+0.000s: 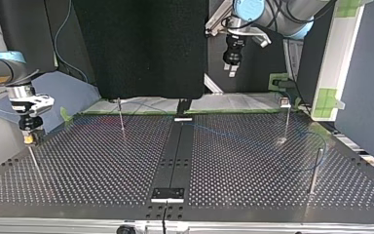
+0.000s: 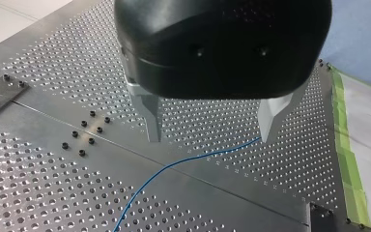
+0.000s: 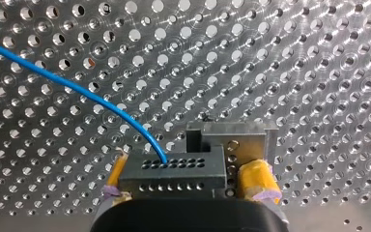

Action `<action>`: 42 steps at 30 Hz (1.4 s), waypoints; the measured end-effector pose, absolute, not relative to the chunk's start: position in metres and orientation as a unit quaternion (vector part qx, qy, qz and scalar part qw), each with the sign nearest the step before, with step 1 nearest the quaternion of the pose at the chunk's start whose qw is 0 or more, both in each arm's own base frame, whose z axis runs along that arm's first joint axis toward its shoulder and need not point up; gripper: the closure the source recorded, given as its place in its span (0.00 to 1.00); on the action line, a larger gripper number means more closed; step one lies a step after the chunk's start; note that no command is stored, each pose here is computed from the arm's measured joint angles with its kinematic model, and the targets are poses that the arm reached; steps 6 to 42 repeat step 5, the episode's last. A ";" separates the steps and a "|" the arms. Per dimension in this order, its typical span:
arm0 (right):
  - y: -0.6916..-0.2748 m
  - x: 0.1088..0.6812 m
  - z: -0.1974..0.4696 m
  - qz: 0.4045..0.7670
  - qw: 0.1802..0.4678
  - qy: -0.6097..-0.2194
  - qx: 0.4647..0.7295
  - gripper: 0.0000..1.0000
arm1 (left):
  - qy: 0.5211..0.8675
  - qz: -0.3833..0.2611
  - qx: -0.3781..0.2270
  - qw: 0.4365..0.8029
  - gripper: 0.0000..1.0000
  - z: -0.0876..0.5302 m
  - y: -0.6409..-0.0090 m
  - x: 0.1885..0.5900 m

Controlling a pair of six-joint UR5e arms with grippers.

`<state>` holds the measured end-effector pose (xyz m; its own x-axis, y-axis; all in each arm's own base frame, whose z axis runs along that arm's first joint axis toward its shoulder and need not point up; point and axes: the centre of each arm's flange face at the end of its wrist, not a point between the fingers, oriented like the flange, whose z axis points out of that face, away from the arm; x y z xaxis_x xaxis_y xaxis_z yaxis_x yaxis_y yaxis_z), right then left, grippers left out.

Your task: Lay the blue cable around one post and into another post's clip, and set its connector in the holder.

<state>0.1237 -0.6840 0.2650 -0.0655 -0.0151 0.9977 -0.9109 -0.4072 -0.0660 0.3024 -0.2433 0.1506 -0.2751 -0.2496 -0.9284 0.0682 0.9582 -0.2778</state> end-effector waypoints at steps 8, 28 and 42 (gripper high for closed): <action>-0.684 0.124 0.265 0.609 0.367 -0.402 0.576 0.02 | 0.787 -0.133 -0.058 0.599 0.02 0.151 -0.243 0.302; -0.684 0.124 0.265 0.609 0.367 -0.402 0.576 0.02 | 0.787 -0.133 -0.058 0.599 0.02 0.151 -0.243 0.302; -0.684 0.124 0.265 0.609 0.367 -0.402 0.576 0.02 | 0.787 -0.133 -0.058 0.599 0.02 0.151 -0.243 0.302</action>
